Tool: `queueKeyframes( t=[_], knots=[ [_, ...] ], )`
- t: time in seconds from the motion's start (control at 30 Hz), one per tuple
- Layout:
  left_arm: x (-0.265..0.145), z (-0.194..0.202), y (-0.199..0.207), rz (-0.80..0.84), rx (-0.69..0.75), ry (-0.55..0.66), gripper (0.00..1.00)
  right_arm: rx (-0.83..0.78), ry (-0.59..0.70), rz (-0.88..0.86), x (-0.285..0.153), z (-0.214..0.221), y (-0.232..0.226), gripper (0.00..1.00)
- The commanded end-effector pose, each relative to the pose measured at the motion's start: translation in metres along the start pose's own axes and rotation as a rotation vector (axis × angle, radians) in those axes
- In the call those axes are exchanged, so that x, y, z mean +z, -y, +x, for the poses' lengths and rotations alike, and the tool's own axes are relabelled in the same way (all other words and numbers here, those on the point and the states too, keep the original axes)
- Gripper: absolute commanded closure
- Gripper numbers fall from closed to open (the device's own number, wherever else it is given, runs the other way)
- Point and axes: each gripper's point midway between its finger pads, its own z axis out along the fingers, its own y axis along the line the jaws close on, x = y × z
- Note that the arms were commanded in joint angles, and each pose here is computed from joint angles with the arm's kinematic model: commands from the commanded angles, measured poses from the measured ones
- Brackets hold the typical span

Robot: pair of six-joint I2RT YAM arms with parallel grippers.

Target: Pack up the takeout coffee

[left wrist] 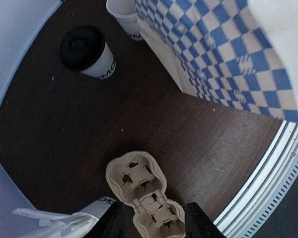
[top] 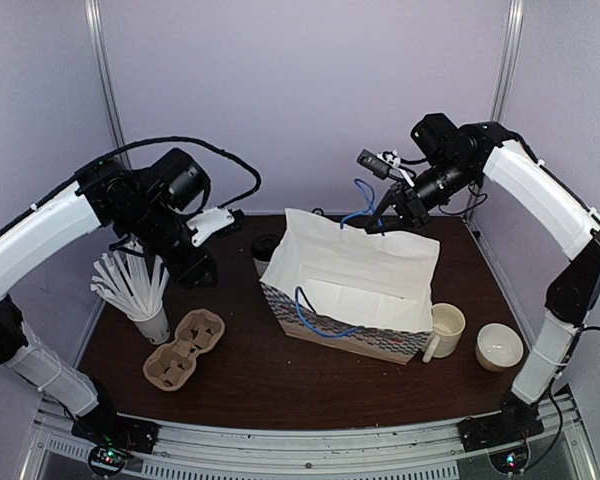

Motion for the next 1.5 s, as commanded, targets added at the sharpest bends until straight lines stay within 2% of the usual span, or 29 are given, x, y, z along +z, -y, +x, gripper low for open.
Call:
queueKeyframes(
  t=[0.0,0.23,0.37,0.57,0.9,1.07,1.47],
  knots=[
    [0.021,0.047,-0.013,-0.154,-0.199,-0.171,0.54,-0.058,0.033,-0.016,-0.015,-0.002,-0.022,1.00],
    [0.072,0.094,-0.015,-0.242,-0.289,-0.319,0.50,-0.052,0.025,-0.032,-0.014,0.003,-0.022,1.00],
    [0.100,0.112,-0.007,-0.202,-0.321,-0.385,0.51,-0.051,0.025,-0.042,-0.014,0.004,-0.024,1.00],
    [0.125,0.129,0.002,-0.123,-0.377,-0.395,0.52,-0.063,0.023,-0.031,-0.016,0.005,-0.026,1.00],
    [0.141,0.167,-0.008,-0.188,-0.426,-0.483,0.51,-0.060,0.019,-0.032,-0.014,0.007,-0.024,1.00],
    [0.144,0.176,-0.009,-0.178,-0.453,-0.496,0.55,-0.058,0.017,-0.034,-0.012,0.007,-0.023,1.00],
    [0.149,0.185,-0.008,-0.135,-0.524,-0.492,0.54,-0.044,0.009,-0.039,-0.009,0.010,-0.020,1.00]
  ],
)
